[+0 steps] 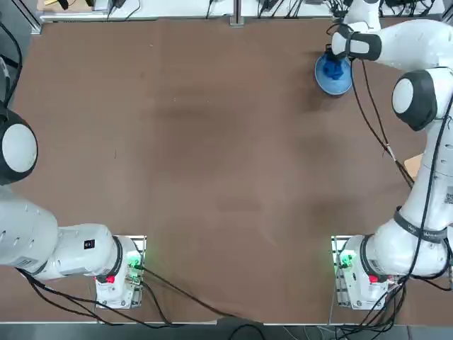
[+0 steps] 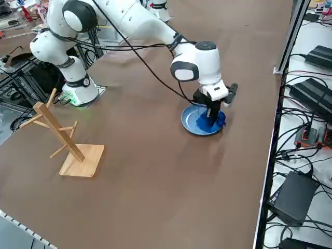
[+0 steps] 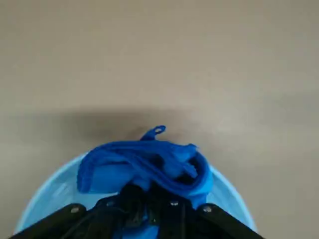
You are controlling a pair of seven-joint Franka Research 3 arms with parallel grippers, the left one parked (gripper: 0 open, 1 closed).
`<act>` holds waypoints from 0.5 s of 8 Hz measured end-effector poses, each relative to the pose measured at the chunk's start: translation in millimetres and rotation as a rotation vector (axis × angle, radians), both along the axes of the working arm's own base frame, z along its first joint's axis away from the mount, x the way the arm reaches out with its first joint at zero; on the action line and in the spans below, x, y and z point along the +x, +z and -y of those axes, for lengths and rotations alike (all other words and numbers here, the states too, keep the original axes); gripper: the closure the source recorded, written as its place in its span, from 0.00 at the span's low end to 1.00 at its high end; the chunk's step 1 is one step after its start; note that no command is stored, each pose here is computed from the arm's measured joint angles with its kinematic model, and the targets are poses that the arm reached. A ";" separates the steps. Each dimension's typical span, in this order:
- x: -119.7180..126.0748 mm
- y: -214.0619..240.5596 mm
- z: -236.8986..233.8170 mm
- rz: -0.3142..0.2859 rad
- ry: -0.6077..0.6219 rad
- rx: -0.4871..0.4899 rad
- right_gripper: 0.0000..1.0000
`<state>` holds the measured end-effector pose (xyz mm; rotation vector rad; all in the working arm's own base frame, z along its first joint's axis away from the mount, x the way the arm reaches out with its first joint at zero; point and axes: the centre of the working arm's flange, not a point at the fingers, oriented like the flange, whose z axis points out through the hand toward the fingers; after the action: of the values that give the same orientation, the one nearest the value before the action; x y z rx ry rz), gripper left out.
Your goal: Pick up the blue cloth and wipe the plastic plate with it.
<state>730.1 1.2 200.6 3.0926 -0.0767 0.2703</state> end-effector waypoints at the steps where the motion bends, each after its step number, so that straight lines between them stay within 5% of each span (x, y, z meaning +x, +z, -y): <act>1: -0.7 -0.3 7.2 -0.002 0.002 0.002 0.94; 4: -1.9 -0.8 7.2 -0.001 0.000 0.005 0.94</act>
<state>728.2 -6.0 199.8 3.0972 -0.0769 0.2697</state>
